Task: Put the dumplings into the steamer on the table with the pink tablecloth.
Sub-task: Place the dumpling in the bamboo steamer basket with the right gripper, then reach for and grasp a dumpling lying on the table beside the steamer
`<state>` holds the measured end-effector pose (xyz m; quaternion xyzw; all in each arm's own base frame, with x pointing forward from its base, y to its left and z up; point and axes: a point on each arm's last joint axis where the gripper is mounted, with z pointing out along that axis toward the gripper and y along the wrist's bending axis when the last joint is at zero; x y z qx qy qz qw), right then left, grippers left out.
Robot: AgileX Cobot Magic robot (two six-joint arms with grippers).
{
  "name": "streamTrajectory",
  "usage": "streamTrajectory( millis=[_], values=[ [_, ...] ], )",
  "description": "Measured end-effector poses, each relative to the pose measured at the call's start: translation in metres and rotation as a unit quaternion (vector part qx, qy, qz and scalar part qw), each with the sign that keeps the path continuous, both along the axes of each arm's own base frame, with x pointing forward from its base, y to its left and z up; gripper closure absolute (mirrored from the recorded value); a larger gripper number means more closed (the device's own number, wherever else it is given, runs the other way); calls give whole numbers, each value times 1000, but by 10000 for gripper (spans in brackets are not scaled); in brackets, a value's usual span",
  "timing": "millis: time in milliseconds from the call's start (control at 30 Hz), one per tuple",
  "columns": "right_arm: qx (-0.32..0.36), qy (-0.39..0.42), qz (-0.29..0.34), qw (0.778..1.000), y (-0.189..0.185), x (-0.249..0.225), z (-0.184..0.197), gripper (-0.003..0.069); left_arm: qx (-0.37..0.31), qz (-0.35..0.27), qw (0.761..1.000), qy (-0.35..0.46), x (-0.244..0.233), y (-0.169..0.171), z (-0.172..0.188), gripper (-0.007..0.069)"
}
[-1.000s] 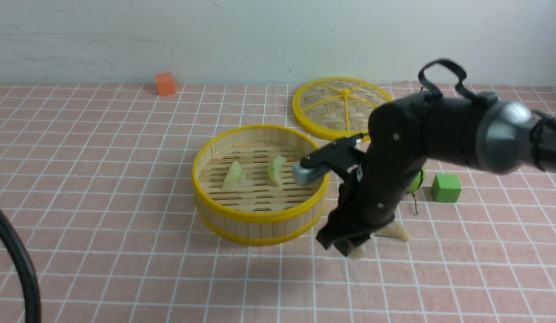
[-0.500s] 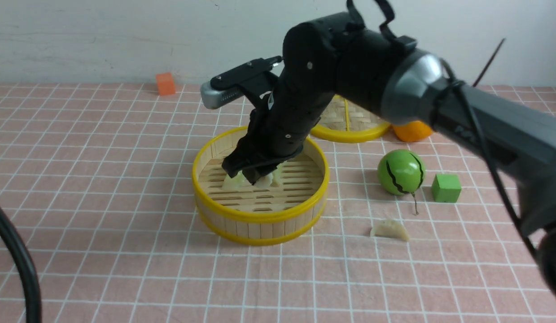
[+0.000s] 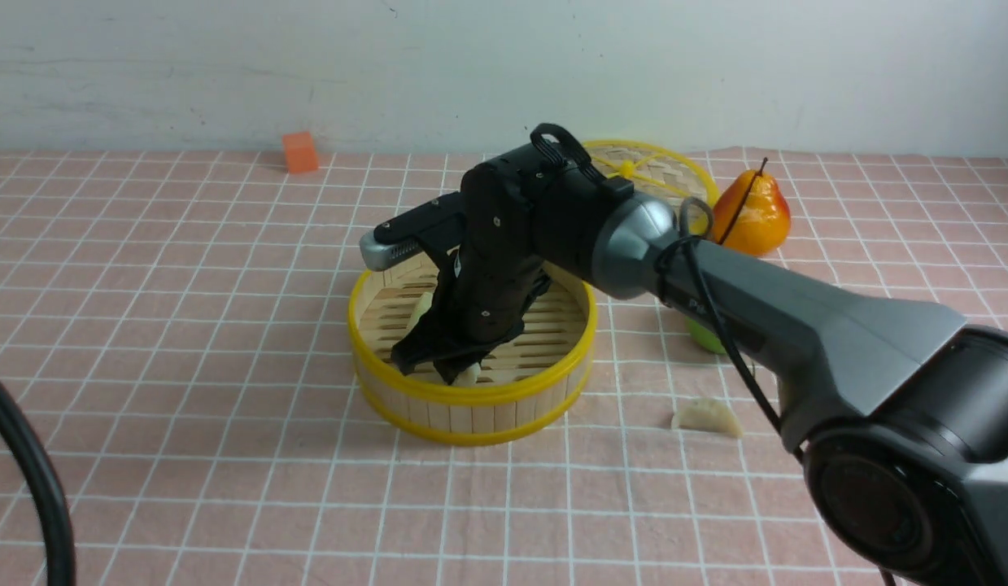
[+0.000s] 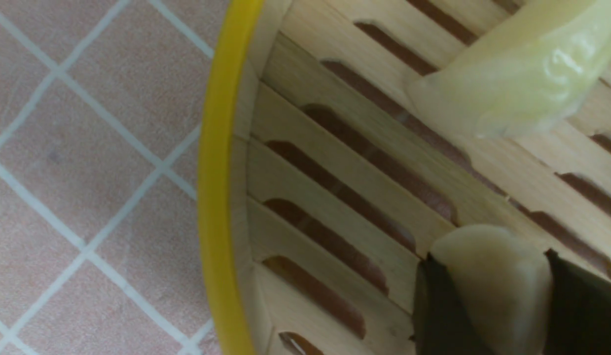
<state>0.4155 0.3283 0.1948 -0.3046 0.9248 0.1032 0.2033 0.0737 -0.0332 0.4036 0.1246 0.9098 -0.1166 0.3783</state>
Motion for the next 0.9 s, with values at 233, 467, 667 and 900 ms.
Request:
streamTrajectory(
  millis=[233,467,667,900],
  values=[
    [-25,33,7,999,-4,-6,26,165,0,0,1000,0,0,0,0,628],
    [5,-51,28,998,-23,-27,120,86,0,0,1000,0,0,0,0,625],
    [-30,-103,39,993,-74,-51,175,84,0,0,1000,0,0,0,0,624],
    [-102,5,-20,995,-152,-41,119,84,-1,0,1000,-2,0,0,0,622]
  ],
)
